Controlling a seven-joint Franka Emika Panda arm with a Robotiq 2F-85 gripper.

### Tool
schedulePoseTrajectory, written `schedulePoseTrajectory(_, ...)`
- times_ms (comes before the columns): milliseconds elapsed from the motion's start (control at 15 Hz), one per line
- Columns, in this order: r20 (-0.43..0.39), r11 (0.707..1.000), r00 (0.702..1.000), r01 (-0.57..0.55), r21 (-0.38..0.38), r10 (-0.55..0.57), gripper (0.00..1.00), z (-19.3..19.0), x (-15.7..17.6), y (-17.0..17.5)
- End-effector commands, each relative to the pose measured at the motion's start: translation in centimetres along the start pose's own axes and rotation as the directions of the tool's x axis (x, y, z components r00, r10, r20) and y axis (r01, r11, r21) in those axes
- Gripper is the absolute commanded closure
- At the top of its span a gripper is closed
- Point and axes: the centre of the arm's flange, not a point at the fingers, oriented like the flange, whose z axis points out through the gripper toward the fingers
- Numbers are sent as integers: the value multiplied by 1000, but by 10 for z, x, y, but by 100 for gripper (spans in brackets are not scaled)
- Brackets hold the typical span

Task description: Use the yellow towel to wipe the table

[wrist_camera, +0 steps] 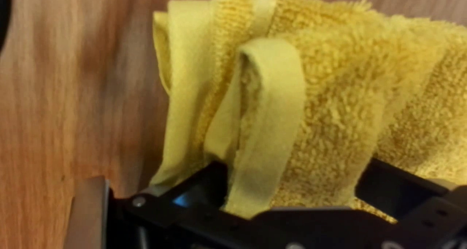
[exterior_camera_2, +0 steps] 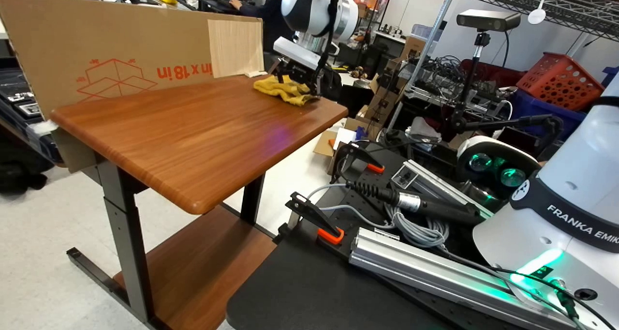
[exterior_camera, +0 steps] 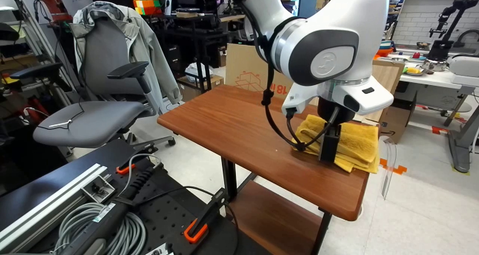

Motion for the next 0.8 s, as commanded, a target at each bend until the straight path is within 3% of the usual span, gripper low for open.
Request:
schedulePoseTrajectory(0, 102, 994, 993, 66, -84, -58, 0, 11, -52, 12)
schedulePoseTrajectory(133, 131, 981, 982, 150, -126, -133, 0, 17, -90, 37)
schedulePoseTrajectory(400, 175, 943, 951, 285, -172, -255, 0, 18, -146, 56)
schedulePoseTrajectory(533, 179, 911, 926, 366, -191, -334, 0, 22, -177, 43)
schedulePoseTrajectory(733, 176, 841, 859, 509, -183, -481, 0, 18, -239, 3)
